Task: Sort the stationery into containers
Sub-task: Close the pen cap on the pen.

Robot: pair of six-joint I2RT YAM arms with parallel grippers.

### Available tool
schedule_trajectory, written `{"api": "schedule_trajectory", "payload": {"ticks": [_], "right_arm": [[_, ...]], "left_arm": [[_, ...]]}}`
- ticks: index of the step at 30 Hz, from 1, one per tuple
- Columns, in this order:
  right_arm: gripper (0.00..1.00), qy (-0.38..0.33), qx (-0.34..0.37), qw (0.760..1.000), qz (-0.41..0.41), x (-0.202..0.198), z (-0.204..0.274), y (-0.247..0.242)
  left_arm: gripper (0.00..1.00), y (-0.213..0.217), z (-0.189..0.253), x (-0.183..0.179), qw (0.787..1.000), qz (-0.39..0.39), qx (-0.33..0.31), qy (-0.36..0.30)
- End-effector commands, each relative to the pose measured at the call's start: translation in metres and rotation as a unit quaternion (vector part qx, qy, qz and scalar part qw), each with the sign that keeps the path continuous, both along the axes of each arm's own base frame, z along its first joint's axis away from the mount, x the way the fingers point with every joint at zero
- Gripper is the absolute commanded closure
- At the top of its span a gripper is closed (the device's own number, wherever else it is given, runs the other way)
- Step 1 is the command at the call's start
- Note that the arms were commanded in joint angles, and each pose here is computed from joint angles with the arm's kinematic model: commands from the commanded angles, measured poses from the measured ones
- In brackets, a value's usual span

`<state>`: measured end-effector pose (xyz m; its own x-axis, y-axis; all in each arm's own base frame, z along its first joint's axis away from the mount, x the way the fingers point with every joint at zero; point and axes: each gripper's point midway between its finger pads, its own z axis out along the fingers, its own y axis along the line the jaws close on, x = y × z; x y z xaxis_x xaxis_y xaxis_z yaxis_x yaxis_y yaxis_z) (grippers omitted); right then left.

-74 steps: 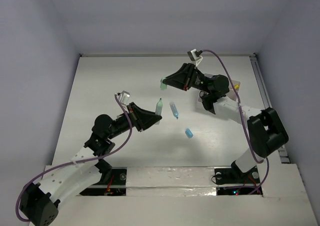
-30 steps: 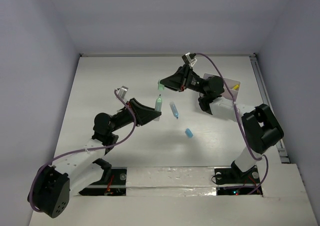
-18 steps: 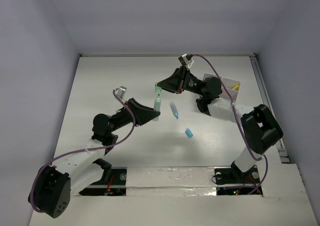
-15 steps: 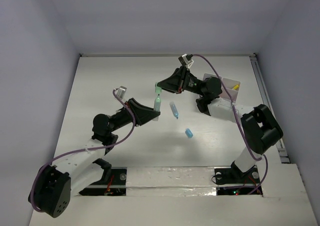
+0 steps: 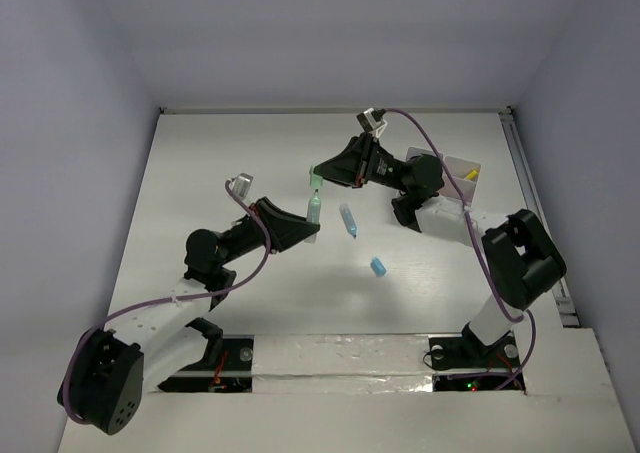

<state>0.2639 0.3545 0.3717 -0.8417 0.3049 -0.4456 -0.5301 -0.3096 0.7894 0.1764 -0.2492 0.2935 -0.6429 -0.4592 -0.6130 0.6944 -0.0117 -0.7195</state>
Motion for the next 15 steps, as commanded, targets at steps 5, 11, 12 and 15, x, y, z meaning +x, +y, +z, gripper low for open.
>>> {"api": "schedule_trajectory", "payload": {"ticks": [5,11,12,15], "right_arm": [[0.96,-0.204,0.122,0.971,0.01,-0.0598,0.0591,-0.0283],[0.96,-0.21,0.123,0.97,0.008,-0.0628,0.0577,-0.027],[0.96,-0.211,0.123,0.97,0.008,-0.0635,0.0583,-0.0274],[0.96,-0.217,0.123,0.968,0.012,-0.0677,0.0584,-0.0257]], "left_arm": [[1.0,0.0074,0.018,-0.0083,0.999,-0.007,-0.027,-0.043],[1.0,0.0094,0.0195,-0.0077,0.999,-0.005,-0.032,-0.044],[1.0,0.0108,0.0193,-0.0053,0.999,-0.001,-0.032,-0.043],[1.0,0.011,0.0196,-0.006,0.999,-0.003,-0.035,-0.041]]}}
